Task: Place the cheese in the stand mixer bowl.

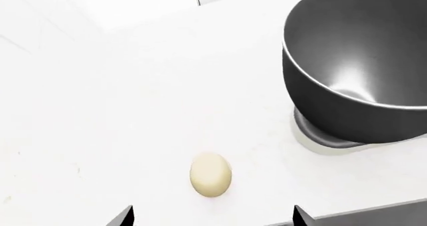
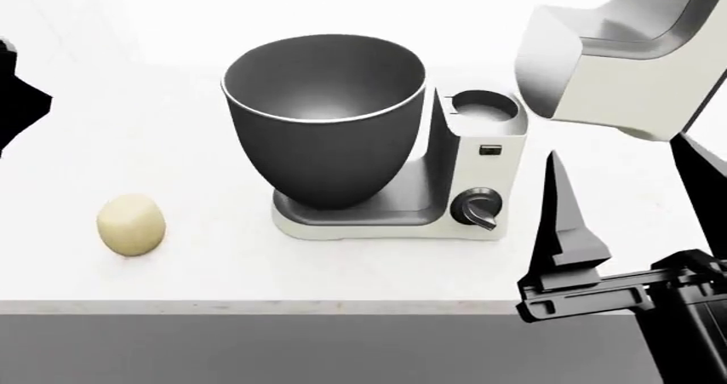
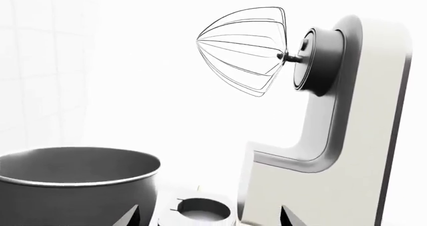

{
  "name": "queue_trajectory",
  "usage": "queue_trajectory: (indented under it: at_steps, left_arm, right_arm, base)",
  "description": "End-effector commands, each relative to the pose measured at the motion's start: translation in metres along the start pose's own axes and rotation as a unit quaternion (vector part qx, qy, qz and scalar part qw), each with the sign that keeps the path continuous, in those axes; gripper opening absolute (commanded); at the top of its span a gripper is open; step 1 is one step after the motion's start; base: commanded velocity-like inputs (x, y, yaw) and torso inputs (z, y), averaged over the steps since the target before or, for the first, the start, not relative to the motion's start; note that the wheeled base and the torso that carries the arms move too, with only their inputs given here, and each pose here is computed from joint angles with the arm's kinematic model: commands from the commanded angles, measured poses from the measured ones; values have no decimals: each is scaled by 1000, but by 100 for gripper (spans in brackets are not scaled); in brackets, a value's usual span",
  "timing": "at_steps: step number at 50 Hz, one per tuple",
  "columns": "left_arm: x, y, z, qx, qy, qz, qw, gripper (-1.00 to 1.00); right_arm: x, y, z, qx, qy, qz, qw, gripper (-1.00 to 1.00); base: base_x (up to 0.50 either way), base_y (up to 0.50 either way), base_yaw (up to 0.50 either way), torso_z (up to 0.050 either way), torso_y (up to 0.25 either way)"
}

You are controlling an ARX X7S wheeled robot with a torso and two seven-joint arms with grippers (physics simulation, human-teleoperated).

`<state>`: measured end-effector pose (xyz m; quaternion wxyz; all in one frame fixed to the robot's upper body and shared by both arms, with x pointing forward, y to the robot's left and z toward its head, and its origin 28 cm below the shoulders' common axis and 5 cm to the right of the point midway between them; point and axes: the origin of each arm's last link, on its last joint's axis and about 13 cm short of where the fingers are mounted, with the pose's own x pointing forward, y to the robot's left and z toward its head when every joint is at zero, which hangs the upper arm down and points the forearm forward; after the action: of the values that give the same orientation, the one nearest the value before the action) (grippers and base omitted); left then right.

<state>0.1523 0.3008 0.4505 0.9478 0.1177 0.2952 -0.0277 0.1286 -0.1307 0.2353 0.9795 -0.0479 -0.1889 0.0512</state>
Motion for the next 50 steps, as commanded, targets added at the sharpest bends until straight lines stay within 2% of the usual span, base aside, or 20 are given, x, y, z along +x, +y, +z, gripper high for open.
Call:
queue_trajectory:
  at_steps: [1, 14, 20, 28, 36, 50]
  left_arm:
    - [14, -1, -3, -17, 18, -31, 999, 100]
    - [52, 3, -5, -35, 32, -22, 999, 100]
    - [58, 5, -6, -47, 30, -11, 998, 100]
    - [78, 3, -15, -46, 45, -25, 998, 100]
    - [81, 0, -14, -41, 47, -32, 998, 100]
    - [118, 2, -19, -51, 60, -6, 997, 100]
  right_arm:
    - [1, -1, -3, 2, 3, -1, 1000, 100]
    - [2, -2, -10, 10, 12, 2, 1000, 100]
    - [1, -2, -11, 11, 12, 3, 1000, 100]
    - [2, -1, -16, 15, 18, 4, 1000, 100]
    - [2, -1, -17, 21, 20, 7, 1000, 100]
    - [3, -2, -20, 27, 25, 8, 999, 100]
  base:
    - [0, 0, 0, 0, 0]
    - [0, 0, 0, 0, 0]
    - [0, 0, 0, 0, 0]
    - [0, 0, 0, 0, 0]
    - [0, 0, 0, 0, 0]
    - [0, 0, 0, 0, 0]
